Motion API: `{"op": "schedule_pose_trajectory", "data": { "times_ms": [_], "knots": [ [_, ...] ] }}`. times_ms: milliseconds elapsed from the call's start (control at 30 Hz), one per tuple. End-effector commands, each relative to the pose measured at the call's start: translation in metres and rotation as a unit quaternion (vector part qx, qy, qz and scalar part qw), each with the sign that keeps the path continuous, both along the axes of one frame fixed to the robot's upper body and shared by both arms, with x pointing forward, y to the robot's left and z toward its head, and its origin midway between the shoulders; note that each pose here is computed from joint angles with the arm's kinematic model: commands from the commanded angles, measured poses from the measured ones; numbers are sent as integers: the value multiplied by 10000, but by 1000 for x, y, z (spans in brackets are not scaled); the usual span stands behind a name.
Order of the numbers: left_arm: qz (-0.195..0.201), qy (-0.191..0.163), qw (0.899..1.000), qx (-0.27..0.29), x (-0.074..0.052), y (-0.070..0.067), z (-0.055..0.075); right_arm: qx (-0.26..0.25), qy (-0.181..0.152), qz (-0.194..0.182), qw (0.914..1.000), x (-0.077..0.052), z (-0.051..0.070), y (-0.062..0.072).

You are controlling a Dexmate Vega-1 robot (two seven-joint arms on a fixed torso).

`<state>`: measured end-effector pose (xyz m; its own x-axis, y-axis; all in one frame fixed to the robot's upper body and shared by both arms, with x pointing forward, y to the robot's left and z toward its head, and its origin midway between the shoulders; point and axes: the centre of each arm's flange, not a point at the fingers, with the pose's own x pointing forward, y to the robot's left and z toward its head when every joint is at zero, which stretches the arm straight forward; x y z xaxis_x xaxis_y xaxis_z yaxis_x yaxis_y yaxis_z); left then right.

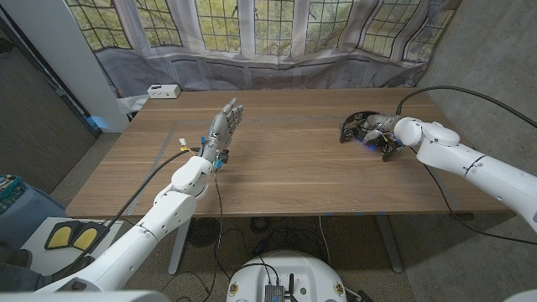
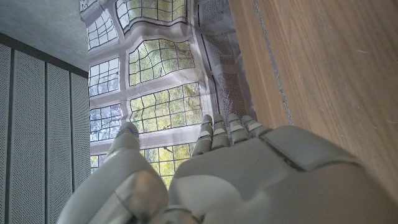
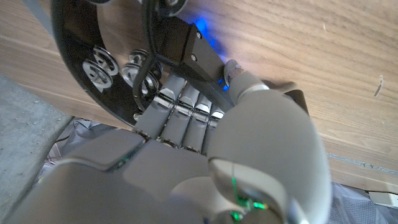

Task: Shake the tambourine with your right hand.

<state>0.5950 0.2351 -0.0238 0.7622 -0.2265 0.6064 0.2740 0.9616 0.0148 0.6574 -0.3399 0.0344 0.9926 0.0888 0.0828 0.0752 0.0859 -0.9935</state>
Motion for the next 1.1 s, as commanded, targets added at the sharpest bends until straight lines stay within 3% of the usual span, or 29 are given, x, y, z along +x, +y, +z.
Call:
{"op": "schedule_pose_trajectory", "data": {
  "times_ms": [33, 1100],
  "knots": [
    [3, 40, 10000, -37, 3, 0, -3, -97, 49, -150, 9998, 6, -4, -2],
    [2, 61, 10000, -23, 7, 2, -2, -338, 88, -349, 9988, 13, -11, -2]
  ]
}}
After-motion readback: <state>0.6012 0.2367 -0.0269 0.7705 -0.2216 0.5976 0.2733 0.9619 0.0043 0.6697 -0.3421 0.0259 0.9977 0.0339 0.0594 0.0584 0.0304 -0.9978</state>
